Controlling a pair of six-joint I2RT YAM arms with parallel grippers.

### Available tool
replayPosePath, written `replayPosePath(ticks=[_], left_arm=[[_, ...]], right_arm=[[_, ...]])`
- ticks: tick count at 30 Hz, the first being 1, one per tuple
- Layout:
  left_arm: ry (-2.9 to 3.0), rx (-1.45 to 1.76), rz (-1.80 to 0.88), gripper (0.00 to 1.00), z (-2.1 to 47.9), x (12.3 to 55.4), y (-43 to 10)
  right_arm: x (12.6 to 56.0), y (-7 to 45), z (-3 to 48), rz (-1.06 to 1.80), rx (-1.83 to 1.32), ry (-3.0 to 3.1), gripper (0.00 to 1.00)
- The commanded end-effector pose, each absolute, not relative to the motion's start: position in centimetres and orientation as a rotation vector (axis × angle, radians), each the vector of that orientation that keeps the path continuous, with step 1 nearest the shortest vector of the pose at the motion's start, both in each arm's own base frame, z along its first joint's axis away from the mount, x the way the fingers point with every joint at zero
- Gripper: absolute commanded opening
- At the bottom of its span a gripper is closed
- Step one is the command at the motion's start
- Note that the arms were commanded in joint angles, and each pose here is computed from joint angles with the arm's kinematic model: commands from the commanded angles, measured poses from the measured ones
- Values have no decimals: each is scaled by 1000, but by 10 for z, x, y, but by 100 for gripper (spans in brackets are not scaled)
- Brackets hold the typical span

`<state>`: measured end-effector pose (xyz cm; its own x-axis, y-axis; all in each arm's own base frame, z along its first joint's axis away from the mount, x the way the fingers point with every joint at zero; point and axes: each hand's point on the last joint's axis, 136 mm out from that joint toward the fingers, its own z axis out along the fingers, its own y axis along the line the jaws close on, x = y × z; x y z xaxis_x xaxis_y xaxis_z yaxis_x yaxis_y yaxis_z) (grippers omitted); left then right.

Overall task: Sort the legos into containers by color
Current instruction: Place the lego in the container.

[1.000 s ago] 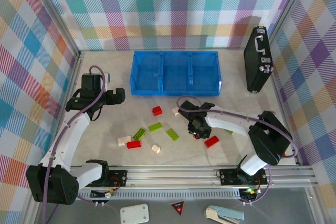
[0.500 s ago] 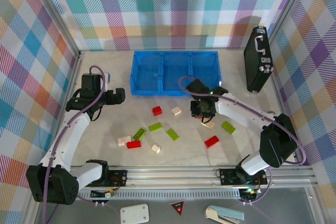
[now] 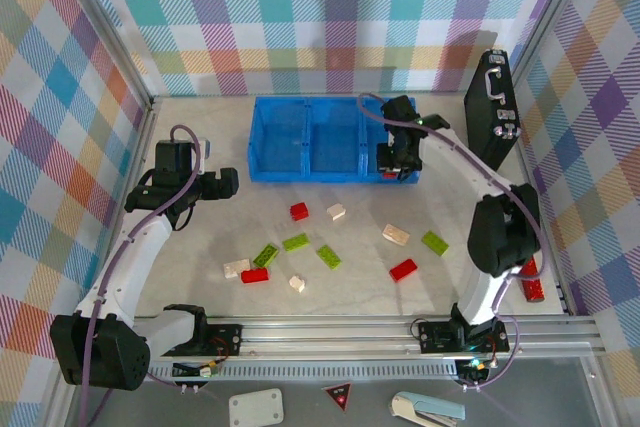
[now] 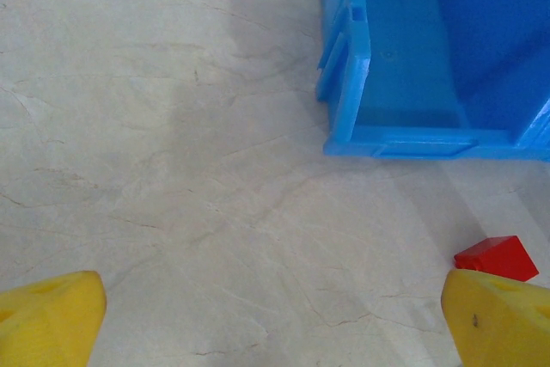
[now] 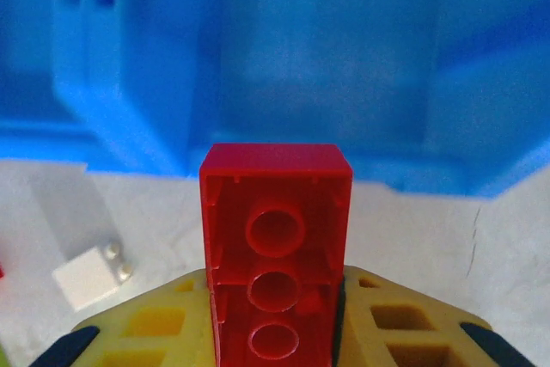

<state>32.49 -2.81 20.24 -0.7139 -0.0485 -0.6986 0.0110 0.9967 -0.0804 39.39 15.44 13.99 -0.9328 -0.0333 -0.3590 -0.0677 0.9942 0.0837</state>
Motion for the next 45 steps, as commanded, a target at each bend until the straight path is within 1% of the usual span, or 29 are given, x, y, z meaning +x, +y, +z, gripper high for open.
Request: replayPosePath(ticks=[1,6,10,16,24,28,31,41,45], left_arm=[[2401,-23,-93,100,192,323,-26],[2407,-24,-101,100,190,322,-27],[2407,-27,-91,100,190,322,-26],[2405,-27,-91,100,190,323,-26],[2407,-24,-93,100,189,323,-26],[2408,-23,-97,100,189,323,-27],[2408,-24,-98,100,190,324,-27],[2408,-24,-95,100,190,324,-26],[2409,-25,-102,100,189,324,-27]], right_arm=[[410,156,135,145,-175,2798,27],[440,153,117,145,-170,2829,27],[455,147,96,112,-173,2863,26],[463,143,68,101,-158,2901,26],[465,140,47,68,-147,2926,31],[464,139,46,67,-130,2933,36],[464,139,49,67,-118,2929,39],[460,138,72,71,-114,2910,44],[456,138,83,82,-114,2901,45]])
